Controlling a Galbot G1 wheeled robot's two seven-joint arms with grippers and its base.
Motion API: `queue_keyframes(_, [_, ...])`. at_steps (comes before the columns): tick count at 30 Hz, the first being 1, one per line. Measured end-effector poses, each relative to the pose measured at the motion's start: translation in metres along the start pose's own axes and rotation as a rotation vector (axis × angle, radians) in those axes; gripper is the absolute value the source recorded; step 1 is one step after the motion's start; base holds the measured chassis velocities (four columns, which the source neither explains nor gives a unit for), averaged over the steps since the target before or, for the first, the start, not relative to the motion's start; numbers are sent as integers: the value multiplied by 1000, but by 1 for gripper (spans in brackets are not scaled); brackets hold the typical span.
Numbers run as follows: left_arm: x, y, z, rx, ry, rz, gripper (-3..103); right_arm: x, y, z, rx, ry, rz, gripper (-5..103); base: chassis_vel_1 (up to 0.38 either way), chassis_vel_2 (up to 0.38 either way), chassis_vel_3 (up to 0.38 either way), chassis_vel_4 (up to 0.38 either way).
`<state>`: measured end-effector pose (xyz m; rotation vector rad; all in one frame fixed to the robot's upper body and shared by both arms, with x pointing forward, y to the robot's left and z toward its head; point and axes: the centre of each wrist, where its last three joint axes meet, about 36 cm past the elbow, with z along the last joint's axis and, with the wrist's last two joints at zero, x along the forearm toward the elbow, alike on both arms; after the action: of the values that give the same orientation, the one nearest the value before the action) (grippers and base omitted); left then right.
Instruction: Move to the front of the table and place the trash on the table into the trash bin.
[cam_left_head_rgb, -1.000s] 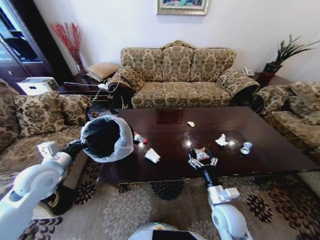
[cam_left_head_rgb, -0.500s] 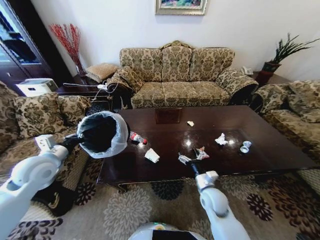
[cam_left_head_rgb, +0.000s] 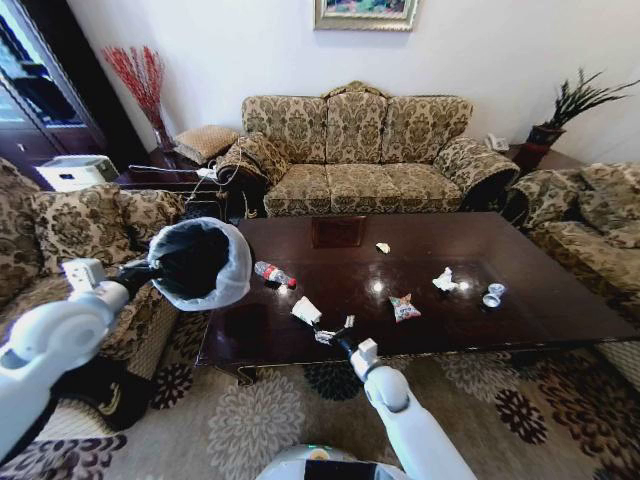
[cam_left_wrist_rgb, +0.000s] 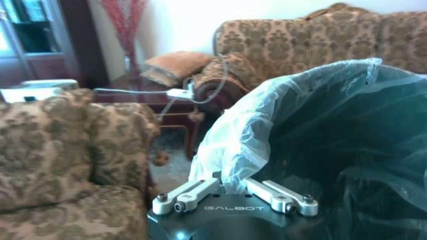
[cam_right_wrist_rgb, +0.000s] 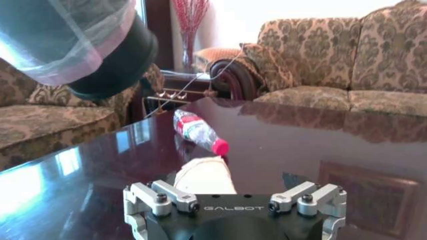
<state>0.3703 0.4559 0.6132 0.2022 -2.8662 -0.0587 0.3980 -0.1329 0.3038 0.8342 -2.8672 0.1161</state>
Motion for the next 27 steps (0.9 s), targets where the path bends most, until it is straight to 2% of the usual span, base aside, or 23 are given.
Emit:
queue_keyframes(3, [-4, 7, -4, -4, 1, -19, 0, -12, 5, 3, 6, 2, 13, 100, 0, 0, 0, 0])
queue_keyframes(8, [-5, 6, 1, 12, 10, -33, 0, -32, 11, 10, 3, 21, 50, 100, 0, 0, 0, 0])
queue_keyframes(12, [-4, 2, -1, 12, 8, -29, 0, -50, 14, 17, -34, 49, 48, 100, 0, 0, 0, 0])
queue_keyframes(14, [-4, 1, -4, 11, 5, -31, 0, -55, 23, 19, -73, 76, 38, 100, 0, 0, 0, 0])
queue_keyframes(20, [-1, -2, -5, 14, 0, -23, 0, -63, 31, 23, -83, 87, 34, 100, 0, 0, 0, 0])
queue_keyframes(23, [-1, -2, -5, 17, -5, -25, 0, -64, 31, 22, -118, 108, 37, 101, 0, 0, 0, 0])
queue_keyframes(27, [-2, -3, -7, 19, -14, -26, 0, -63, 29, 24, -122, 113, 39, 90, 0, 0, 0, 0])
